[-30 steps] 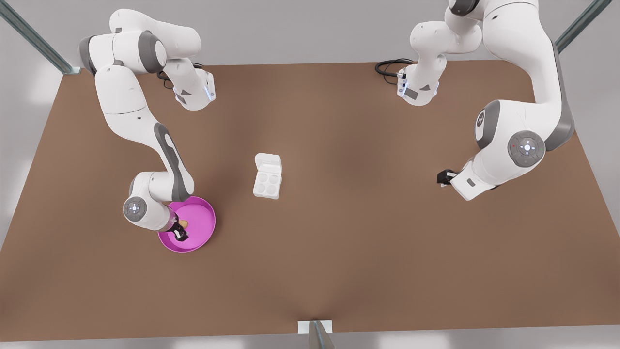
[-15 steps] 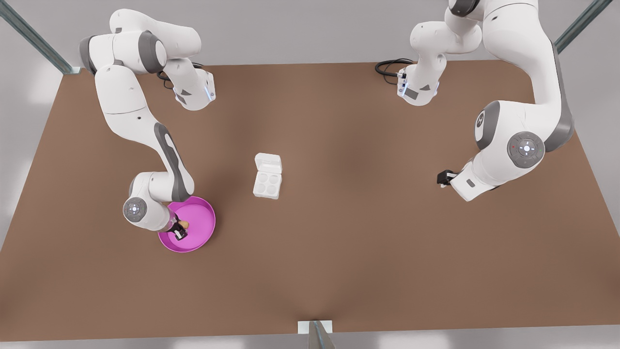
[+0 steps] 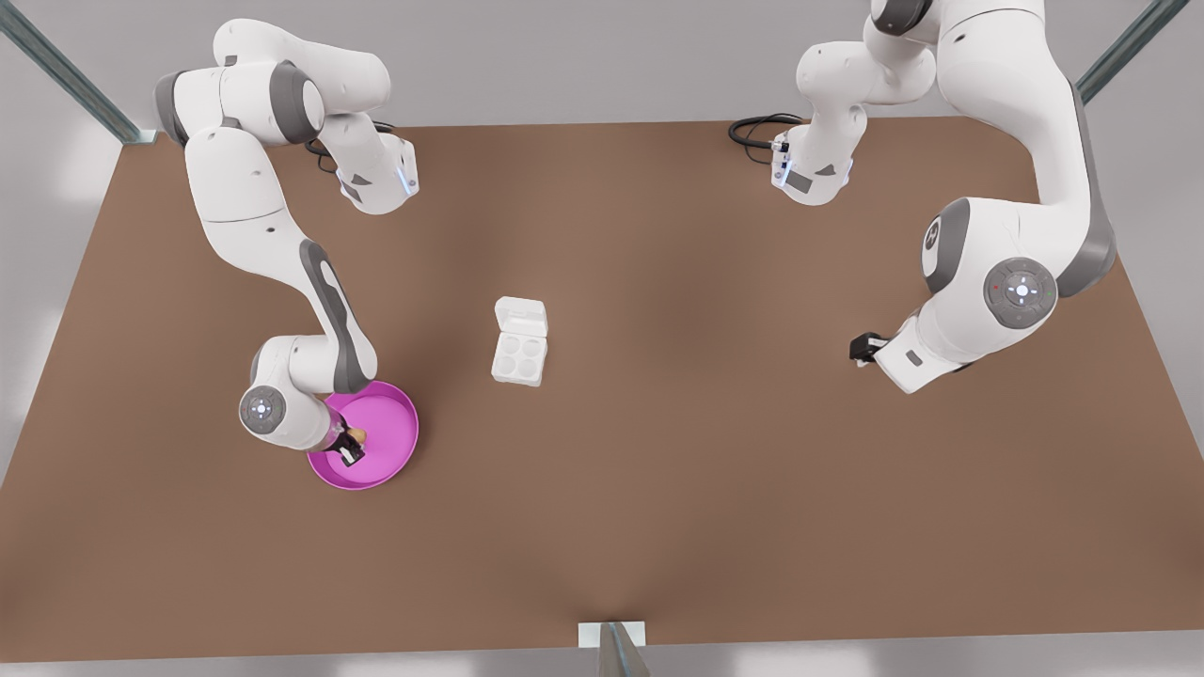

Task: Pack egg into the box and close the box lid

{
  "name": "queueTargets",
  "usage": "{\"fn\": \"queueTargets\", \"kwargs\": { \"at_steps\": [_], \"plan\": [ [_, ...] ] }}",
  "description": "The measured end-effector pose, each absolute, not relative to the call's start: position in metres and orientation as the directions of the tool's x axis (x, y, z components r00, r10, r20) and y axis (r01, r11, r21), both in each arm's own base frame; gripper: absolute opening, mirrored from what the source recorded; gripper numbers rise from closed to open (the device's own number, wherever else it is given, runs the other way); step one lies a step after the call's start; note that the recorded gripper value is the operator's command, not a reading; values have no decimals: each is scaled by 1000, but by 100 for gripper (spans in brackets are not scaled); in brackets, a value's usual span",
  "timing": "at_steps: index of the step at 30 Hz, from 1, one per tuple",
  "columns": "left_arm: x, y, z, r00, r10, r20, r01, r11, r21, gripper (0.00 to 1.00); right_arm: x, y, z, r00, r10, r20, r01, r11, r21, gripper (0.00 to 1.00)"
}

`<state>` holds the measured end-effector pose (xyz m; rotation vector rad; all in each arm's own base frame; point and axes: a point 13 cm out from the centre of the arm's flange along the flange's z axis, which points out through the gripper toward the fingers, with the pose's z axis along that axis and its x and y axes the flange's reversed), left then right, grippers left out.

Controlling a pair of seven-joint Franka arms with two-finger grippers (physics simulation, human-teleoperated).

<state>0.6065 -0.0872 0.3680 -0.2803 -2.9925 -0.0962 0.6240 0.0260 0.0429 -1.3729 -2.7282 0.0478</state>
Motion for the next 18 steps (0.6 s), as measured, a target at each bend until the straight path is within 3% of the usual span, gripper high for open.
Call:
{"fn": "queueTargets", "kwargs": {
  "at_steps": [8,18],
  "plan": [
    [607,-87,367,-974,180,140,189,981,51,100,639,44,65,-611,788,80,786,616,-54,52],
    [607,-87,367,-974,180,140,188,981,51,100,643,208,129,-714,667,211,694,714,93,52]
  ]
}}
